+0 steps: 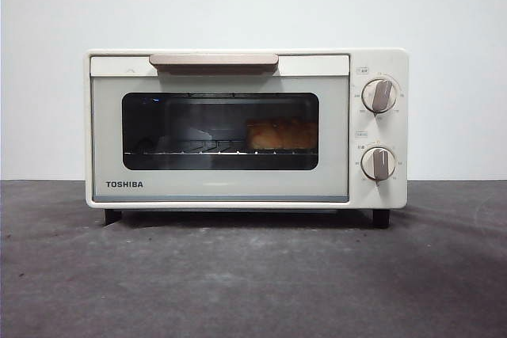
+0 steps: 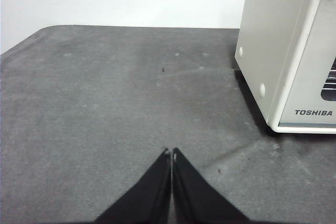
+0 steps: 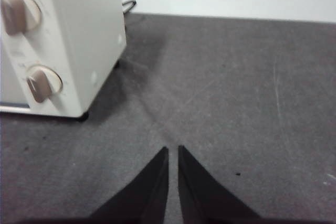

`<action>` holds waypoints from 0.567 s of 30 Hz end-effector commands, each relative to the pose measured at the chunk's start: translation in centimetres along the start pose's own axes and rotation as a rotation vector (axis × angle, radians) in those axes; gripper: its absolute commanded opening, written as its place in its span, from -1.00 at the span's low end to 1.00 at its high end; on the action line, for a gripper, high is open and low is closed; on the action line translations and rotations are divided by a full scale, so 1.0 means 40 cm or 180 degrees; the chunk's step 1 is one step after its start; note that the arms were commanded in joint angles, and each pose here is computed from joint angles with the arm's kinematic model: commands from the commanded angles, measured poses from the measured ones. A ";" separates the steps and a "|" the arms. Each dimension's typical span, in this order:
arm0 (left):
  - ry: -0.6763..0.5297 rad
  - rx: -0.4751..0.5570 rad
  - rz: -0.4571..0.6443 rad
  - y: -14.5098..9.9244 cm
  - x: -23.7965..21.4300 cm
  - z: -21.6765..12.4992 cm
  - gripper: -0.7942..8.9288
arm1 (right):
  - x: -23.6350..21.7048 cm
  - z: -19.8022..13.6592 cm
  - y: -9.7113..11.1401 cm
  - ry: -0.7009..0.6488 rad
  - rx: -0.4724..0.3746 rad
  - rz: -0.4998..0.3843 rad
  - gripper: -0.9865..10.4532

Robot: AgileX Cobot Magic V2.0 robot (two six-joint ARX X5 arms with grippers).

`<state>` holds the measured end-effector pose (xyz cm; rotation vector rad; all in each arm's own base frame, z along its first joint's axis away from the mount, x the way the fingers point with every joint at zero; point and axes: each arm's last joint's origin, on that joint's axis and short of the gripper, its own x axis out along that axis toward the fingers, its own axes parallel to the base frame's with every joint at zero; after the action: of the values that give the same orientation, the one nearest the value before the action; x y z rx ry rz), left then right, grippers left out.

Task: The left arm flap open the oven, the right arm pick bread and place it into oven, the left arm flap close the oven

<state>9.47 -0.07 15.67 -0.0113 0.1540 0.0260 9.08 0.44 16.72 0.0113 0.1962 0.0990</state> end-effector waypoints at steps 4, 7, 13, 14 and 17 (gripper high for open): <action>0.0078 0.0029 0.0014 0.001 0.005 -0.018 -0.82 | 0.013 -0.031 -0.001 0.0000 0.0005 0.0000 -0.78; 0.0078 0.0029 0.0014 0.001 0.005 -0.018 -0.82 | 0.018 -0.037 -0.002 -0.0045 0.0035 -0.0024 -0.78; 0.0078 0.0029 0.0014 0.001 0.005 -0.018 -0.82 | 0.021 -0.040 -0.004 -0.0091 0.0035 -0.0079 -0.78; 0.0078 0.0029 0.0014 0.001 0.005 -0.018 -0.82 | 0.021 -0.039 -0.004 -0.0099 0.0035 -0.0079 -0.78; 0.0078 0.0029 0.0014 0.001 0.005 -0.018 -0.82 | 0.020 -0.036 -0.004 -0.0146 0.0030 -0.0078 -0.78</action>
<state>9.47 -0.07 15.67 -0.0113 0.1540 0.0260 9.57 0.39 15.30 0.0100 0.1554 0.0767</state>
